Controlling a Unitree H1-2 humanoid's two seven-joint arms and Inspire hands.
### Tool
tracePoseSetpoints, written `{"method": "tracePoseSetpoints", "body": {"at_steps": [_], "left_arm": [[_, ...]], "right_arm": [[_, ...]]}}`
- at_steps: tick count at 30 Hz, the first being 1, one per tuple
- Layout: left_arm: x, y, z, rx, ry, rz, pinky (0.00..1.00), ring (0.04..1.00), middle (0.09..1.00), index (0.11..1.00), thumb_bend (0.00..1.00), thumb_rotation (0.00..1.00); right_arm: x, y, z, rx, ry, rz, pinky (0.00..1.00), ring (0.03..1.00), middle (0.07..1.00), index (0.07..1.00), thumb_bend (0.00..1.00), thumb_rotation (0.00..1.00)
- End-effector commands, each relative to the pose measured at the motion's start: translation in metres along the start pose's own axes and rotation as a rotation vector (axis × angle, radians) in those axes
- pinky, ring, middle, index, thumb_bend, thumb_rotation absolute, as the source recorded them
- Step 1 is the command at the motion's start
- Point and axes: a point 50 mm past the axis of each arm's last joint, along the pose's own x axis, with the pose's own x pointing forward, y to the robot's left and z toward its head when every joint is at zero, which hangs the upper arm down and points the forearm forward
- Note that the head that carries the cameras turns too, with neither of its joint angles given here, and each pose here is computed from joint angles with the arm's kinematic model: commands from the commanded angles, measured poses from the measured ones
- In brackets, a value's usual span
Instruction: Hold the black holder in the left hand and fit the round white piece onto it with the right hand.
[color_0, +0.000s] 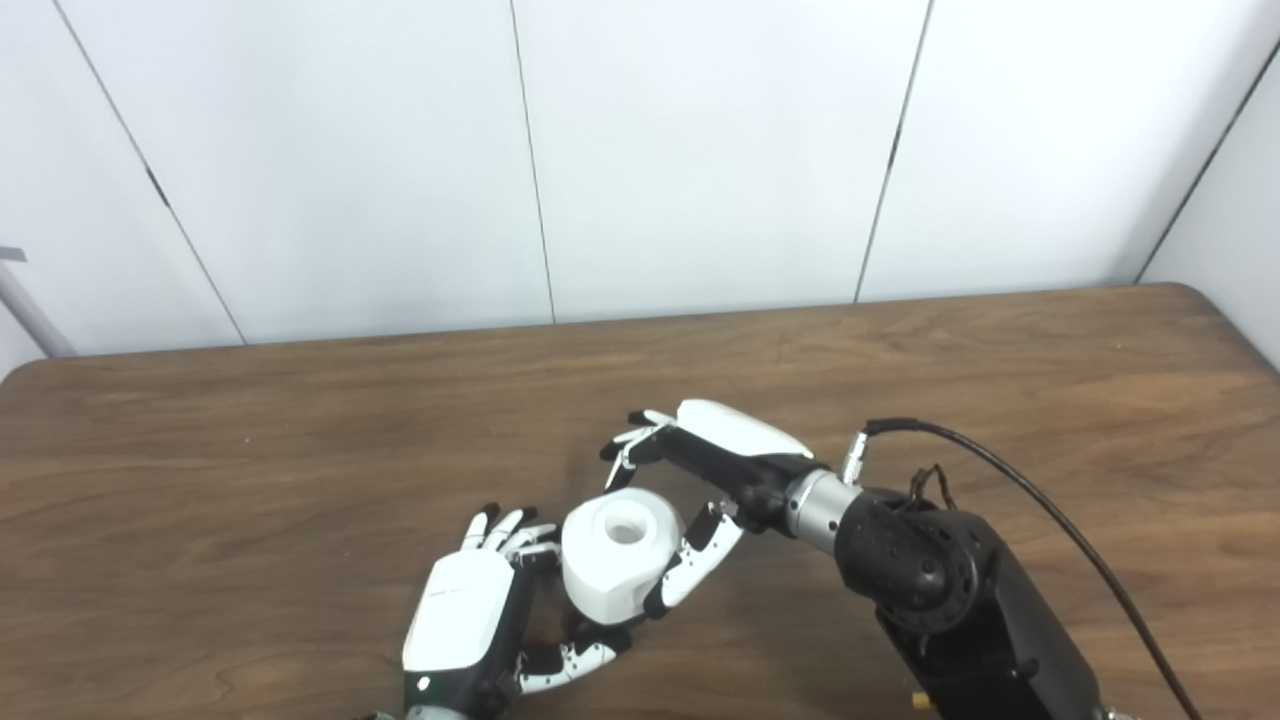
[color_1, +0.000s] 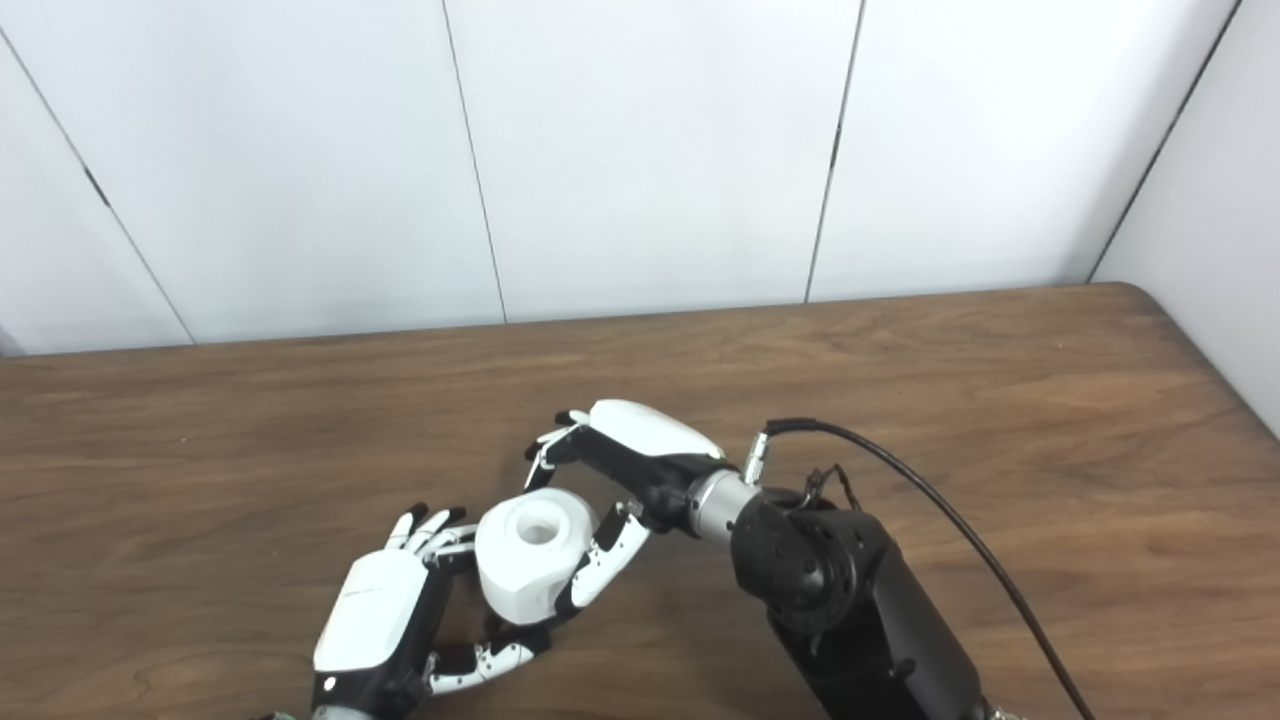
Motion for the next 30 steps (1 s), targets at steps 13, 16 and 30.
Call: {"method": "tracePoseSetpoints", "body": {"at_steps": [13, 16, 30], "left_arm": [[-0.0028, -0.0144, 0.0000, 0.020, 0.002, -0.071, 1.00, 0.907, 0.784, 0.485, 0.52, 0.05], [-0.0027, -0.0144, 0.0003, 0.023, 0.003, -0.074, 1.00, 0.908, 0.784, 0.485, 0.52, 0.05], [-0.0025, -0.0143, 0.0000, 0.024, 0.006, -0.081, 1.00, 0.914, 0.781, 0.485, 0.52, 0.05]], "right_arm": [[-0.0007, -0.0141, 0.0000, -0.071, -0.029, -0.042, 0.91, 0.984, 0.882, 0.651, 0.95, 0.35], [-0.0014, -0.0149, -0.0005, -0.066, -0.027, -0.045, 0.90, 0.990, 0.892, 0.679, 0.98, 0.37], [-0.0051, -0.0172, -0.0007, -0.060, -0.013, -0.036, 0.89, 1.000, 0.928, 0.793, 1.00, 0.38]]}}
